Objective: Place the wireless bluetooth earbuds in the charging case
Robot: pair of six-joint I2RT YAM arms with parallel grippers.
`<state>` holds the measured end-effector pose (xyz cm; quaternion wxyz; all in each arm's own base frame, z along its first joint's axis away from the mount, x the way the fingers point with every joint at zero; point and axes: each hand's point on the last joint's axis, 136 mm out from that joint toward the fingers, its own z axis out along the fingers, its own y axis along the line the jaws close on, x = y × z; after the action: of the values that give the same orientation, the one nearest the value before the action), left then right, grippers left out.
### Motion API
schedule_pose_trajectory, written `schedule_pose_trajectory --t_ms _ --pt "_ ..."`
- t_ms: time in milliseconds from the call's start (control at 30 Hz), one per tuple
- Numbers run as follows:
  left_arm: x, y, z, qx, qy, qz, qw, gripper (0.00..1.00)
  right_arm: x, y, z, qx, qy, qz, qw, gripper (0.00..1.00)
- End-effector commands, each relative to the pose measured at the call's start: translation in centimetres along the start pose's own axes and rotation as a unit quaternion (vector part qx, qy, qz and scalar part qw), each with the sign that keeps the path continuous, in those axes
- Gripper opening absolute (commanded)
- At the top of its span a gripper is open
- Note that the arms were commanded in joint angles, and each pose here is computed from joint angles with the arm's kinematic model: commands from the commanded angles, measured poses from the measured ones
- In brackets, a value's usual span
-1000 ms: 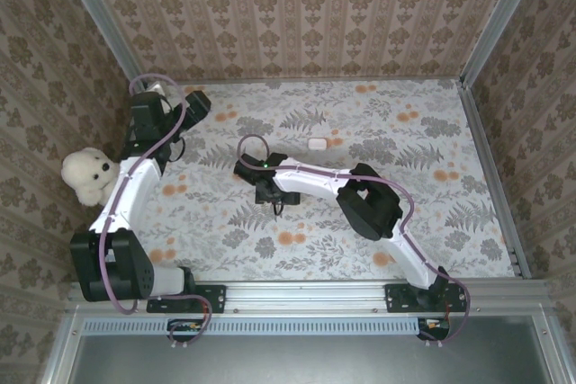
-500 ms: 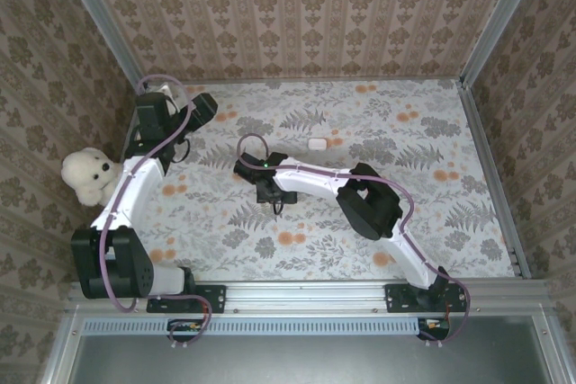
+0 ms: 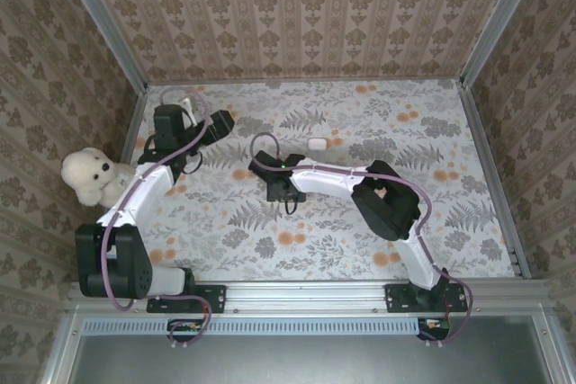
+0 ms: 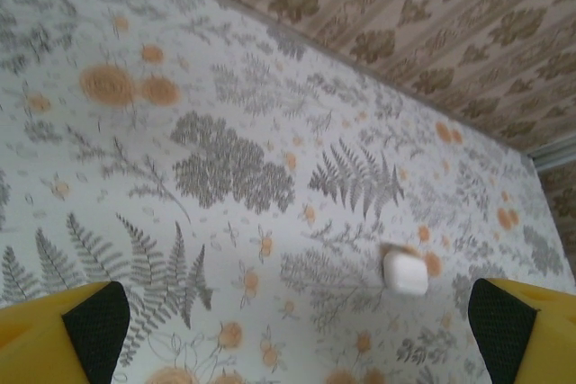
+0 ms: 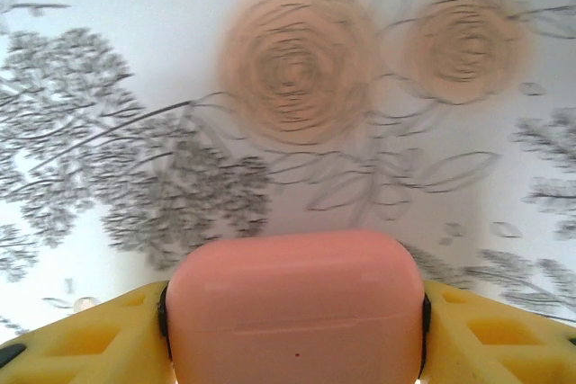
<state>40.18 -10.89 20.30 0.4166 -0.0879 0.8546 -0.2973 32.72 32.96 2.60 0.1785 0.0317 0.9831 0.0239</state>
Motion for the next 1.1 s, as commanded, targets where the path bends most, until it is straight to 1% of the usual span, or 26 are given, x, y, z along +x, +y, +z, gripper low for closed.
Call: schedule_pose_trajectory --t_ms 0,233,267,367,533,800,1067 --pt "1.2 -0.2 0.4 0.020 -0.003 0.015 1.000 1.00 -2.8 -0.4 -2.9 -0.037 -0.035 0.036 0.998 0.54" --pt "4.4 0.2 1.4 0.042 -0.002 0.021 0.999 1.00 -6.9 -2.5 -4.9 -0.068 -0.071 0.108 0.989 0.54" --pt "4.8 0.2 1.5 0.045 -0.003 0.023 0.999 1.00 -7.9 -2.4 -5.1 -0.080 -0.082 0.122 0.986 0.54" --pt "6.0 0.2 2.0 0.060 -0.003 0.027 0.998 1.00 -10.0 -2.9 -5.4 -0.101 -0.092 0.159 0.978 0.54" --pt "7.6 -1.3 3.0 0.114 -0.004 0.033 0.993 1.00 -12.7 -3.0 -5.3 -0.133 -0.092 0.212 0.964 0.54" --pt "10.1 -4.1 4.8 0.185 -0.002 0.041 0.982 1.00 -14.3 -2.0 -4.6 -0.172 -0.079 0.271 0.944 0.54" --pt "11.9 -5.5 6.6 0.228 -0.007 0.025 0.973 0.95 -14.3 -0.8 -3.4 -0.202 -0.055 0.309 0.928 0.54"
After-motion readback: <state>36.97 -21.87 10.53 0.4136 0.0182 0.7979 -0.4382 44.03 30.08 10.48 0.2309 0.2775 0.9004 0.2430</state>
